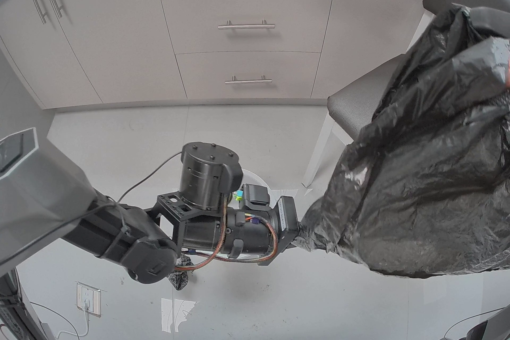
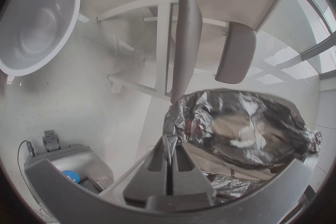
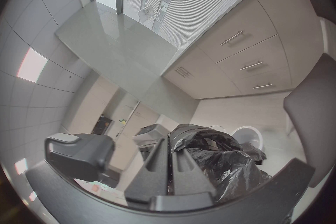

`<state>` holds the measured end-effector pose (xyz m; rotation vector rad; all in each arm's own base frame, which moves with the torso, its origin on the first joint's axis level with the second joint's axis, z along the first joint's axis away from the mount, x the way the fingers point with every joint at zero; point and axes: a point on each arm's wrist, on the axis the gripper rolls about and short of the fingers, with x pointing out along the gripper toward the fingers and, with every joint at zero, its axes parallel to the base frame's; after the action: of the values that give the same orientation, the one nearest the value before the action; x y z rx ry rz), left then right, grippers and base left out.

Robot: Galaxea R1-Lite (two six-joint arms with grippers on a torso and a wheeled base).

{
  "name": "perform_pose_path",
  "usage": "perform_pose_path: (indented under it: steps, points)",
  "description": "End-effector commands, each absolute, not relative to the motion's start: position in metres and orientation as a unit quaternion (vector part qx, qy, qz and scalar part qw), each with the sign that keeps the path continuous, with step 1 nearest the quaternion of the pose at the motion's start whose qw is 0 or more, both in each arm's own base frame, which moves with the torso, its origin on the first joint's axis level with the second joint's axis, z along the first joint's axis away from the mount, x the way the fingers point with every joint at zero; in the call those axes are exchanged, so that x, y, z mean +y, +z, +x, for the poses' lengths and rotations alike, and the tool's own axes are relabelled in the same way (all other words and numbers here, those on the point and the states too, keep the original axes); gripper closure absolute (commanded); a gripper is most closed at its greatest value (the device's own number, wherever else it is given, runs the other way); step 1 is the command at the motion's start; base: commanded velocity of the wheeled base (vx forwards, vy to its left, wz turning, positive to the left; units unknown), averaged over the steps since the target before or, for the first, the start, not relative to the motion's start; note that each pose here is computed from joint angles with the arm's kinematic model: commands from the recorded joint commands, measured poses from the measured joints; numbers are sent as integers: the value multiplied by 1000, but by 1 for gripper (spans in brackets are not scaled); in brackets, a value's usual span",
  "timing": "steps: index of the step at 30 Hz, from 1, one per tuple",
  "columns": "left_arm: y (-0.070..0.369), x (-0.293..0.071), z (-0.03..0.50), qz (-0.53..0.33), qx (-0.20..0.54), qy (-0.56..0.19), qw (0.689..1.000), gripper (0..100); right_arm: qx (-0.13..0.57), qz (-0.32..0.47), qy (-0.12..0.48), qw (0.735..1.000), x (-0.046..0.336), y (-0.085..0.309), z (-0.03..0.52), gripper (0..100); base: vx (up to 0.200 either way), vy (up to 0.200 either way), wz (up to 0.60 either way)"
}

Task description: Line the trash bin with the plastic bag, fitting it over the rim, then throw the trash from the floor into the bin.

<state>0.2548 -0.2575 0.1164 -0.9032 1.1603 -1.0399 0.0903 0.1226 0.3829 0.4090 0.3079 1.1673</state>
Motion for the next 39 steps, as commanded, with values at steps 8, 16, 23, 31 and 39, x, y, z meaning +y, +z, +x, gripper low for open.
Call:
perform_pose_path:
  steps: [8,16,23,31,39]
  points:
    - [182,-180,215,-421,415,-465,659,100,142,119,463,867,152,359,115,100,0,0,0]
    - [176,-157,187,-398,410,-469,674,100,152,112,462,867,159,354,120,100,0,0,0]
    - [150,-157,186,-330,373,-421,758,100,172,103,456,867,172,344,130,100,0,0,0]
    - [161,-126,174,-338,326,-398,788,100,143,110,415,892,218,319,167,100,0,0,0]
    - [179,-93,173,-361,266,-362,817,100,157,99,404,896,251,298,177,100,0,0,0]
